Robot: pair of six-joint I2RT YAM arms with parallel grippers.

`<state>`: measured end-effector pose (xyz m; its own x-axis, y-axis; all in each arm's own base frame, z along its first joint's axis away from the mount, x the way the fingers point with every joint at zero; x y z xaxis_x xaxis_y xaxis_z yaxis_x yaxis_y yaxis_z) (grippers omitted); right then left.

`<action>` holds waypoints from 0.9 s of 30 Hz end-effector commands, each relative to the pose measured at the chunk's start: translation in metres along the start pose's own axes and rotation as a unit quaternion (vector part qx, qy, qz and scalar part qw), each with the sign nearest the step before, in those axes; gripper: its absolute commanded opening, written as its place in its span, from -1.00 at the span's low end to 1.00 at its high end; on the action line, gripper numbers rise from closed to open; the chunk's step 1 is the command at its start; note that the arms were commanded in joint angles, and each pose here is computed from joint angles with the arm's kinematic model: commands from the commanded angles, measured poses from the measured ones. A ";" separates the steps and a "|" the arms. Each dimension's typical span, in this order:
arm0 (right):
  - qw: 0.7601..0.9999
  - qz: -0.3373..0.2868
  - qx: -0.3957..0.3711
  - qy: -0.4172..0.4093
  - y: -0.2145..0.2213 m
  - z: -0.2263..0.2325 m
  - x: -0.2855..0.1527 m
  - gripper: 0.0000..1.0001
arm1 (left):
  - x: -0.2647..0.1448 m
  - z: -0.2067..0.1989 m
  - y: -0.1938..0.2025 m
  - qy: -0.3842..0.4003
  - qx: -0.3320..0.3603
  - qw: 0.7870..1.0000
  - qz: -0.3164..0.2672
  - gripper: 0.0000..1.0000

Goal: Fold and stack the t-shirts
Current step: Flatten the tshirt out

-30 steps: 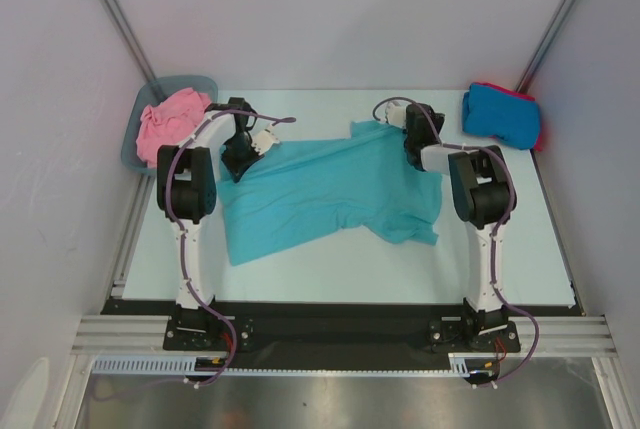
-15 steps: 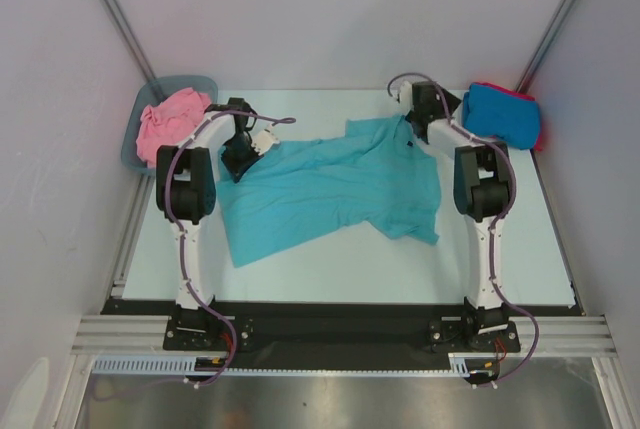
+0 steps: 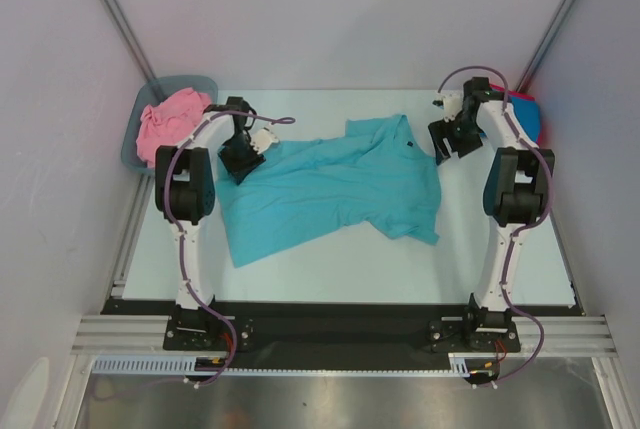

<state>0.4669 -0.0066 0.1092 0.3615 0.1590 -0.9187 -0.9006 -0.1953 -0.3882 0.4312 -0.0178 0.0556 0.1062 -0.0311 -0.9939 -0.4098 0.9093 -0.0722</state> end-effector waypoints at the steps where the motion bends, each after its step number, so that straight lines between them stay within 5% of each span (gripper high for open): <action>1: 0.990 0.043 0.053 -0.122 0.029 0.033 -0.017 0.52 | 0.006 -0.015 -0.008 0.029 0.003 0.999 -0.025 0.38; 4: 0.989 0.051 0.052 -0.132 0.037 0.037 -0.015 0.54 | 0.006 -0.015 -0.008 0.027 0.004 0.999 -0.023 0.85; 6: 0.987 0.058 0.055 -0.139 0.040 0.038 -0.010 0.54 | 0.008 -0.015 -0.007 0.027 0.006 0.999 -0.019 1.00; 16: 0.985 0.072 0.056 -0.149 0.045 0.042 0.007 0.47 | -0.025 -0.038 -0.023 0.032 0.048 0.997 -0.049 1.00; 22: 0.988 0.086 -0.050 -0.117 0.066 0.060 -0.013 0.36 | -0.065 -0.099 -0.026 0.106 0.138 0.982 -0.074 1.00; 27: 0.982 0.099 -0.131 -0.092 0.090 0.084 -0.031 0.47 | -0.070 -0.114 -0.015 0.100 0.159 0.981 -0.045 0.99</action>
<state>0.3587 0.0461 0.0746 0.0265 0.3083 -0.9509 -0.9197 -0.3653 -0.1440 0.3400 -0.0800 0.0973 -0.0645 -0.1523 -0.9862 -0.1436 0.9794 -0.1419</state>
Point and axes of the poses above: each gripper's point midway between its finger pads, its own x axis out along the fingers, its own z axis along the line the jaws close on, y = z × x, the point moved 4 cm from there along -x, back along the fingers, and after that the axes turned 12 degrees about x, right-handed, at the moved point
